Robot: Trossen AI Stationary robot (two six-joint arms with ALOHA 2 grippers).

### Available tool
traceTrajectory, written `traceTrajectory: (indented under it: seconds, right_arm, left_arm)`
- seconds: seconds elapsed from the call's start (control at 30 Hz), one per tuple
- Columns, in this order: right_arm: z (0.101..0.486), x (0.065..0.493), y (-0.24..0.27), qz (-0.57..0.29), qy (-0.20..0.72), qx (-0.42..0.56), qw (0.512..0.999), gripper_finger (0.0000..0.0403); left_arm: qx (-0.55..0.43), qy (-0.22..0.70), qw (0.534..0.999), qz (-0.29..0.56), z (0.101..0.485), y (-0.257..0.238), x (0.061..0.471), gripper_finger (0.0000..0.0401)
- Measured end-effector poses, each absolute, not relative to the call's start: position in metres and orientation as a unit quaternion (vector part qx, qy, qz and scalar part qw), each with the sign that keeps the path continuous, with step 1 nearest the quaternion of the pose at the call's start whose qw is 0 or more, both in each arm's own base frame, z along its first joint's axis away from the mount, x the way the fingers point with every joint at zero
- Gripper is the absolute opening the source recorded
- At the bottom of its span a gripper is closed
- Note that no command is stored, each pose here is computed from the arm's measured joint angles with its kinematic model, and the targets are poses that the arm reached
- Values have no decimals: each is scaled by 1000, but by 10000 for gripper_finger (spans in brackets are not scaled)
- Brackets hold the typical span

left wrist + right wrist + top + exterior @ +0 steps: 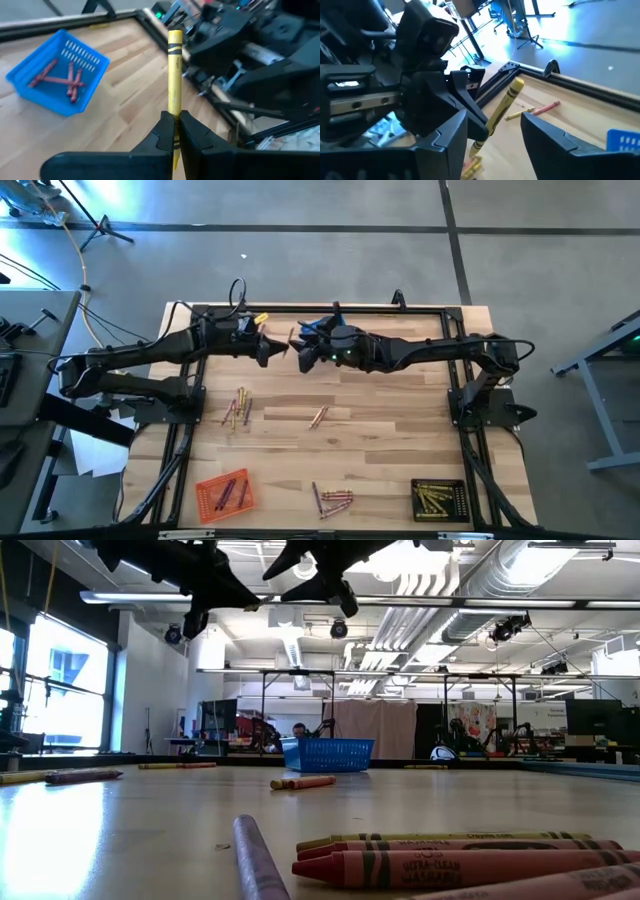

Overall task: Sort crayons
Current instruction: Put the yellow crayon into the black bin

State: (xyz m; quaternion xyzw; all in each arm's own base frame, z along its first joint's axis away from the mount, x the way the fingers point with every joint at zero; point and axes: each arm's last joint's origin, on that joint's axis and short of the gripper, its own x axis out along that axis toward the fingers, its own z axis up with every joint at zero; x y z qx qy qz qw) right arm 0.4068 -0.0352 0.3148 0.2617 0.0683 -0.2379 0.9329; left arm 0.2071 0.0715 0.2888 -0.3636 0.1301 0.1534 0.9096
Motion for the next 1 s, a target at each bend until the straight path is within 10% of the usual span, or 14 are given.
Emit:
traceTrajectory:
  seconds: [1.0]
  right_arm:
    - [318, 407, -37, -261, 18, 362, 895, 154]
  left_arm:
    - [-355, 109, 923, 98, 297, 52, 216, 3]
